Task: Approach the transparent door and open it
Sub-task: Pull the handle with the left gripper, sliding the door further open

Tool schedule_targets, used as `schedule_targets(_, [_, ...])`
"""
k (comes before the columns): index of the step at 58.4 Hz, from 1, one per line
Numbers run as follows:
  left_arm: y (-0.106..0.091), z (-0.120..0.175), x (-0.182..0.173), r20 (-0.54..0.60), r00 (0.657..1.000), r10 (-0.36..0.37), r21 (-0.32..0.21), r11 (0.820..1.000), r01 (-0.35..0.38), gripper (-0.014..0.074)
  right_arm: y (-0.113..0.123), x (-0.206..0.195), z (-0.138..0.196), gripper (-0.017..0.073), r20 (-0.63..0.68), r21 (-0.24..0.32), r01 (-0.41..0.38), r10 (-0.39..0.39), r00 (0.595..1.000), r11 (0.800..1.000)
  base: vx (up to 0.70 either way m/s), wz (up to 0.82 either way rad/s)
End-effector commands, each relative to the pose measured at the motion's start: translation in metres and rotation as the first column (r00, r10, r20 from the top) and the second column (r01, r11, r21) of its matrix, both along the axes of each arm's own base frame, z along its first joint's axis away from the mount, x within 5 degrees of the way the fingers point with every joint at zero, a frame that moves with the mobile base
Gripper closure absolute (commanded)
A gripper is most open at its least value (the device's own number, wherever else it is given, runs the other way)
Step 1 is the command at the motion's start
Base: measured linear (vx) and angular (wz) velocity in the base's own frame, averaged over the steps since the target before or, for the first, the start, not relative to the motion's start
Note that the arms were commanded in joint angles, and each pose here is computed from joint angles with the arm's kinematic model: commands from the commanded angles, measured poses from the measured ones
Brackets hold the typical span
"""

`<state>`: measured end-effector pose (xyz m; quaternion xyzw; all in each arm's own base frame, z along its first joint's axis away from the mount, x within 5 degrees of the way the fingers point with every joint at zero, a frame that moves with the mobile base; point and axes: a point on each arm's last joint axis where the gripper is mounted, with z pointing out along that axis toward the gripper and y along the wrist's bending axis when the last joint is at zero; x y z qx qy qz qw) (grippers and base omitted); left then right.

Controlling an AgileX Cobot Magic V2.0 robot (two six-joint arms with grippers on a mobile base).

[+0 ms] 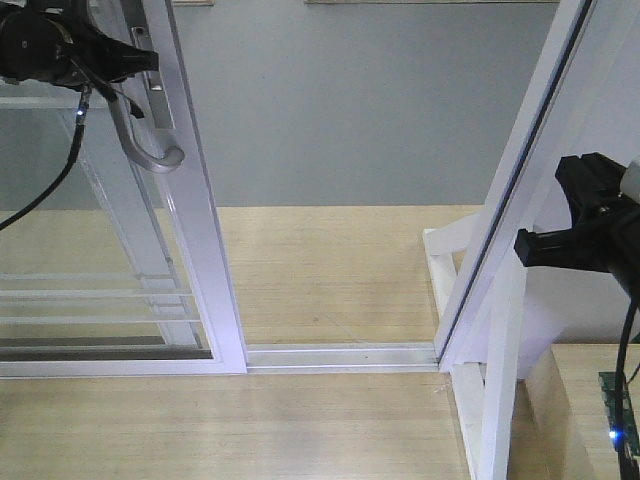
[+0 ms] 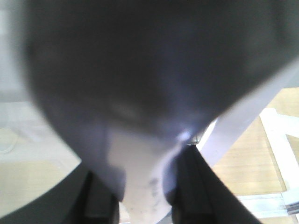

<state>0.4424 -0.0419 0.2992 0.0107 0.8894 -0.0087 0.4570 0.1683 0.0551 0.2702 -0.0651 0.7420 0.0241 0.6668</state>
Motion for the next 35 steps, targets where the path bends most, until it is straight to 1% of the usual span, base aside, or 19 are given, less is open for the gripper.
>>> schedule_targets(1, [0.022,0.105,-0.020,0.434,0.901,-0.003,0.018,1.000,-0.005,0.0594,-0.003,0.001,0.016,0.0564,0.088,-0.006,0.030,-0.029,0.996,1.000,0.00,0.00])
schedule_targets(8, [0.032,0.104,-0.021,0.410,0.912,0.025,0.019,0.999,-0.036,0.0594,-0.003,0.001,0.016,0.0564,0.088,-0.006,0.030,-0.029,0.996,1.000,0.00,0.00])
schedule_targets(21, [0.035,0.096,-0.026,0.312,0.949,0.049,0.019,0.998,-0.057,0.0594,-0.003,0.001,0.016,0.0564,0.088,-0.006,0.030,-0.029,0.996,1.000,0.00,0.00])
schedule_targets(27, [0.035,0.096,-0.040,0.300,0.953,0.046,0.027,0.998,-0.057,0.0594,-0.003,0.001,0.016,0.0564,0.087,-0.006,0.029,-0.028,0.996,1.000,0.00,0.00])
schedule_targets(35, [0.036,0.093,-0.071,0.305,0.952,0.037,0.031,0.998,-0.048,0.0594,-0.003,0.001,0.016,0.0564,0.087,-0.006,0.029,-0.028,0.996,1.000,0.00,0.00])
